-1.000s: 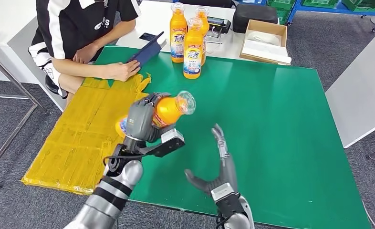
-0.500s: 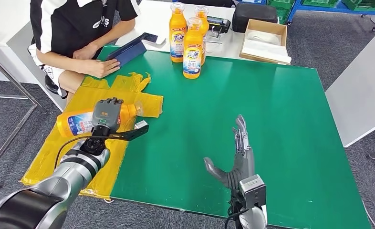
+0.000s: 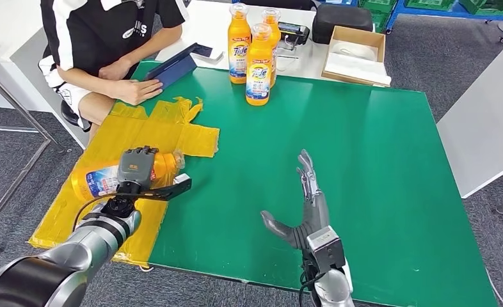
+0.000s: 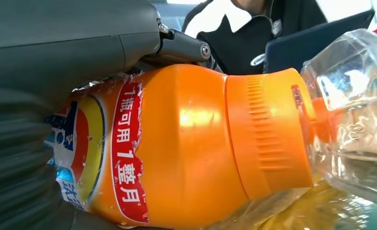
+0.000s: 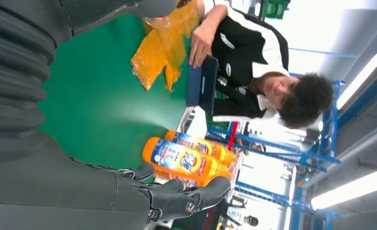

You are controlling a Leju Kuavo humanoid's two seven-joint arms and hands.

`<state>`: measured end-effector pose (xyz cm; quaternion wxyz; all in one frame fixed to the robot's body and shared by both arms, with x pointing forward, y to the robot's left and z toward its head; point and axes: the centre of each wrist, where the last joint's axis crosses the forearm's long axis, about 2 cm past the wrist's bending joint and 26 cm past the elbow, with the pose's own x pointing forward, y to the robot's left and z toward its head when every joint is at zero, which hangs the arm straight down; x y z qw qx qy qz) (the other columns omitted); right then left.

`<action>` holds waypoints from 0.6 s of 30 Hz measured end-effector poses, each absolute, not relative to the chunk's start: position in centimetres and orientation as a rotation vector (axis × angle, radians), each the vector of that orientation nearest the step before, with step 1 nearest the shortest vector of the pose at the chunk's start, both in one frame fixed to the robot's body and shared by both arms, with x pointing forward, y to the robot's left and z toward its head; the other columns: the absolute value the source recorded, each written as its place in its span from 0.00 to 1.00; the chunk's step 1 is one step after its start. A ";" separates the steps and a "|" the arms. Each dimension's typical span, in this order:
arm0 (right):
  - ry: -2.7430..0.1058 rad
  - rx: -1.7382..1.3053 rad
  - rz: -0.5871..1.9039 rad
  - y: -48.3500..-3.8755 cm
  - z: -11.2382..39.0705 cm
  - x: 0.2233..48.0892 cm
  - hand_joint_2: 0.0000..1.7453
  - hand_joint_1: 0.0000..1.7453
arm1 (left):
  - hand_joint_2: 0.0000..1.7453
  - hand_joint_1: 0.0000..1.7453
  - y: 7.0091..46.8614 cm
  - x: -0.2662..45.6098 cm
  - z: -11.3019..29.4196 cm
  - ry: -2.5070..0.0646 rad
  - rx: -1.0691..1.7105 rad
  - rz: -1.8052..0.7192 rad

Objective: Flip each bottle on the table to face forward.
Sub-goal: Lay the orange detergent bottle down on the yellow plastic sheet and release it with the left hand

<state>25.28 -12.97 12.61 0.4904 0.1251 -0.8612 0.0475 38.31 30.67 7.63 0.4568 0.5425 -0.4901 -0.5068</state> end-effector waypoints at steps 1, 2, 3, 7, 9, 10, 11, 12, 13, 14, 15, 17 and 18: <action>-2.087 0.306 0.121 -12.9 12.5 25.3 1.00 0.00 | 1.00 0.11 30.7 38.2 7.5 -1.220 1.321 -1.237; -2.084 0.307 0.125 -12.8 12.4 25.2 1.00 0.00 | 1.00 0.00 30.7 38.1 7.4 -1.230 1.307 -1.227; -2.080 0.308 0.128 -12.7 12.4 25.2 1.00 0.00 | 1.00 0.00 30.7 38.0 7.3 -1.242 1.292 -1.214; -2.065 0.299 0.143 -12.7 12.0 25.1 1.00 0.00 | 1.00 0.00 30.6 37.7 7.0 -1.330 1.200 -1.141; -2.058 0.291 0.149 -12.8 11.8 25.1 1.00 0.00 | 1.00 0.00 30.5 37.6 6.8 -1.375 1.141 -1.095; -2.056 0.288 0.152 -12.8 11.7 25.1 1.00 0.00 | 1.00 0.00 30.4 37.5 6.8 -1.397 1.108 -1.071; -2.053 0.286 0.155 -12.9 11.6 25.1 1.00 0.00 | 1.00 0.00 30.3 37.4 6.7 -1.420 1.074 -1.046; -2.050 0.284 0.157 -13.0 11.5 25.1 1.00 0.00 | 1.00 0.00 30.2 37.4 6.6 -1.443 1.038 -1.021; -2.047 0.281 0.160 -13.1 11.4 25.0 1.00 0.00 | 1.00 0.00 30.1 37.3 6.5 -1.465 1.005 -0.996; -2.045 0.279 0.162 -13.1 11.4 25.0 1.00 0.00 | 1.00 0.00 29.9 37.3 6.4 -1.485 0.977 -0.973; -2.042 0.276 0.163 -13.2 11.3 25.0 1.00 0.00 | 1.00 0.00 29.8 37.2 6.4 -1.501 0.955 -0.951; -2.037 0.272 0.165 -13.3 11.2 25.0 1.00 0.00 | 1.00 0.00 29.7 37.2 6.3 -1.520 0.927 -0.920; -2.035 0.270 0.166 -13.4 11.1 24.9 1.00 0.00 | 1.00 0.00 29.6 37.2 6.3 -1.526 0.914 -0.907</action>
